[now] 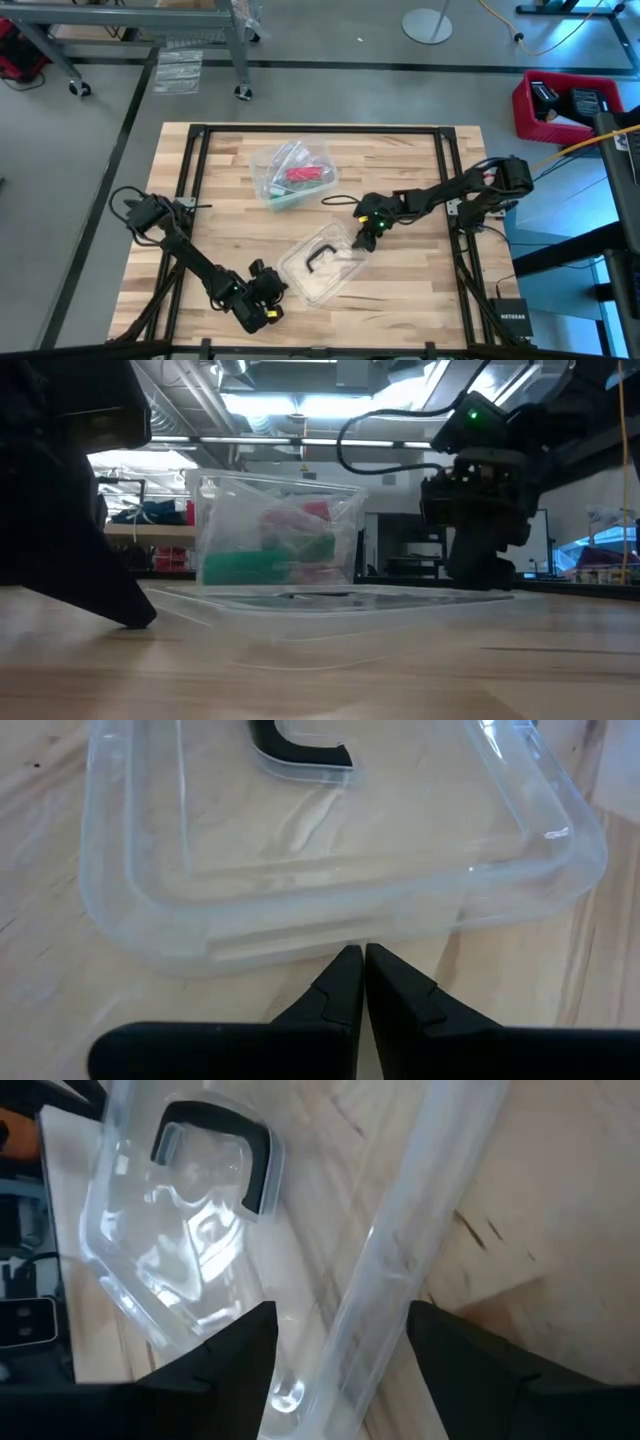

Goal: Roll bandage
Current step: Close the transparent container

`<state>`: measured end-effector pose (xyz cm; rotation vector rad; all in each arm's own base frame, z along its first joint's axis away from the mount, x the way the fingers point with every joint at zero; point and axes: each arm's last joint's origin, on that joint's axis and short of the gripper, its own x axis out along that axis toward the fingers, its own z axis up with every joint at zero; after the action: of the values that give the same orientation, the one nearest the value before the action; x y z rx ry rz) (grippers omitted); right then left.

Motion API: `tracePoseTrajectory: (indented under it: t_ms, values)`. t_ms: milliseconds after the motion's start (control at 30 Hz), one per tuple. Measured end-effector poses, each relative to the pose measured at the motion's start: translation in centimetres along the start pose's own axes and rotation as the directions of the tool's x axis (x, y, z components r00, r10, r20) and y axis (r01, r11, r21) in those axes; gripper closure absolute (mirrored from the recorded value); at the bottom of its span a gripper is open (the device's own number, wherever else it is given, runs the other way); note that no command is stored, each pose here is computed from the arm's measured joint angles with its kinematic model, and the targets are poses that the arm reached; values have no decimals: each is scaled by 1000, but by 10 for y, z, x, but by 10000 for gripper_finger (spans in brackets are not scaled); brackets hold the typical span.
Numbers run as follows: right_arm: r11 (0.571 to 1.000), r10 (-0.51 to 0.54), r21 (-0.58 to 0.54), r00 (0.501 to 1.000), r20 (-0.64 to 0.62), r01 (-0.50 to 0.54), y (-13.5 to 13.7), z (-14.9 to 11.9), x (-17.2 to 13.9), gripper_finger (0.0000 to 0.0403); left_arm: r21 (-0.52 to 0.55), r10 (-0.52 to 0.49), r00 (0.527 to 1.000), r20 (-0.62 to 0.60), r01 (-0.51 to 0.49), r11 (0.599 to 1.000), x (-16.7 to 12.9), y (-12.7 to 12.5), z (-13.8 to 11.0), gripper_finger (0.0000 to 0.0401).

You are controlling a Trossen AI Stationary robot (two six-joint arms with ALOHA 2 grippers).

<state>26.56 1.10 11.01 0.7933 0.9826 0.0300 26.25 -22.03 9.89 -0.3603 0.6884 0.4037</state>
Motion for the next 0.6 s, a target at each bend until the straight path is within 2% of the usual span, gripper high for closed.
tracePoseTrajectory:
  t_ms: [333, 600]
  values:
    - [997, 72, 0, 997, 9, -72, -2, 2, 10, 167, 38, 35, 999, -22, -34, 999, 14, 6, 3, 389]
    - [954, 286, -101, 958, 26, -282, 14, 11, 10, 167, 40, 38, 999, -19, -37, 999, 15, 7, 3, 389]
